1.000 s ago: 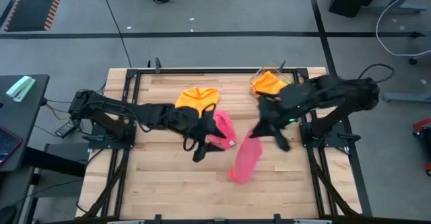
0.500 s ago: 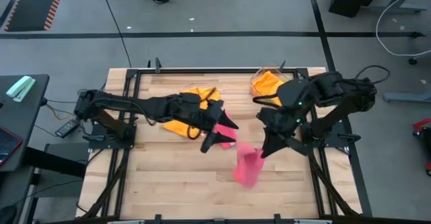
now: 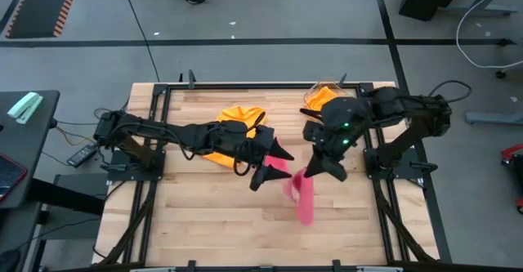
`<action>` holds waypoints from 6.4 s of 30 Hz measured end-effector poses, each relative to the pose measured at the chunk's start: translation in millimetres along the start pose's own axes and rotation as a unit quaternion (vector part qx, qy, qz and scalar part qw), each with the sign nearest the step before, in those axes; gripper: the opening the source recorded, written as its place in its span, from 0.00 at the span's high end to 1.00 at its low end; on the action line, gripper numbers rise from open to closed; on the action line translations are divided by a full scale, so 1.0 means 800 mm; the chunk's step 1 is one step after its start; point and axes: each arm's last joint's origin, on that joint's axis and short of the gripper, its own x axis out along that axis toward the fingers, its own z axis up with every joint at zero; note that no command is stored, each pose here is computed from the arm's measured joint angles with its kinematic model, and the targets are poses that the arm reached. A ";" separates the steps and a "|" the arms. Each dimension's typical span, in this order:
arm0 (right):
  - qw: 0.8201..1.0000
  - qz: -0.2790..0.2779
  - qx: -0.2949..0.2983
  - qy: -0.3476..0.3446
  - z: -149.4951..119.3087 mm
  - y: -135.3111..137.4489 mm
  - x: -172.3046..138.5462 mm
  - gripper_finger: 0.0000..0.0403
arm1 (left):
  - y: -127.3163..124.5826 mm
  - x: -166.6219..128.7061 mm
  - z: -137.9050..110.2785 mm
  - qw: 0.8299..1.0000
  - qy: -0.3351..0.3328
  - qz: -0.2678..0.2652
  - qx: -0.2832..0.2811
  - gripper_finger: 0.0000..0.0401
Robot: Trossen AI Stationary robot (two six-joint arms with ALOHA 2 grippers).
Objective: Fold microfiber towels
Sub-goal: Fold the left pink towel
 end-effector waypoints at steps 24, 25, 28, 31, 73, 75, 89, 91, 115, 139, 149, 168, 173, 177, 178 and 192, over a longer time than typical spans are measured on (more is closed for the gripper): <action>0.993 -0.078 0.085 -0.018 0.020 -0.037 0.003 0.99 | 0.009 0.007 -0.014 0.995 0.011 0.099 0.026 0.46; 0.993 -0.078 0.088 -0.020 0.021 -0.037 0.003 0.99 | 0.009 0.007 -0.013 0.994 0.006 0.106 0.027 0.46; 0.993 -0.067 0.088 -0.037 0.025 -0.034 0.003 0.99 | 0.012 0.008 -0.019 0.991 0.026 0.130 0.026 0.49; 0.994 -0.052 0.086 -0.047 0.027 -0.030 0.005 0.99 | 0.017 0.010 -0.029 0.988 0.058 0.142 0.026 0.53; 0.994 -0.018 0.083 -0.065 0.027 -0.018 -0.004 0.99 | 0.043 0.017 -0.111 0.932 0.299 0.204 -0.001 0.64; 0.994 -0.018 0.083 -0.065 0.027 -0.018 -0.004 0.99 | 0.043 0.018 -0.109 0.934 0.289 0.210 -0.018 0.59; 0.994 -0.019 0.082 -0.071 0.028 -0.018 -0.004 0.99 | 0.052 0.038 -0.131 0.928 0.280 0.235 -0.071 0.44; 0.994 -0.019 0.082 -0.071 0.028 -0.018 -0.004 0.99 | 0.053 0.038 -0.131 0.927 0.279 0.242 -0.069 0.53; 0.971 -0.240 0.007 -0.011 -0.018 -0.063 -0.070 0.99 | 0.071 -0.059 0.016 0.915 0.321 0.208 0.129 0.99; 0.979 -0.143 -0.068 0.126 -0.119 -0.039 0.120 0.99 | -0.105 -0.001 -0.116 0.896 0.442 0.041 0.035 0.99; 0.989 -0.011 -0.007 0.145 -0.216 -0.033 0.207 0.99 | -0.172 0.046 -0.211 0.899 0.426 -0.076 -0.064 0.98; 0.974 -0.152 -0.028 0.163 -0.217 -0.130 0.245 0.99 | -0.087 0.060 -0.249 0.879 0.467 0.014 -0.092 0.97; 0.970 -0.171 -0.001 0.171 -0.224 -0.147 0.246 0.99 | -0.060 0.062 -0.259 0.866 0.492 0.052 -0.076 0.96; 0.971 -0.174 0.001 0.166 -0.225 -0.149 0.247 0.97 | -0.048 0.067 -0.266 0.863 0.495 0.062 -0.080 0.98; 0.971 -0.176 0.002 0.163 -0.225 -0.150 0.247 0.96 | -0.046 0.067 -0.268 0.860 0.499 0.065 -0.081 0.99; 0.953 -0.247 0.011 0.176 -0.220 -0.175 0.235 0.69 | -0.030 0.061 -0.274 0.836 0.532 0.105 -0.085 0.57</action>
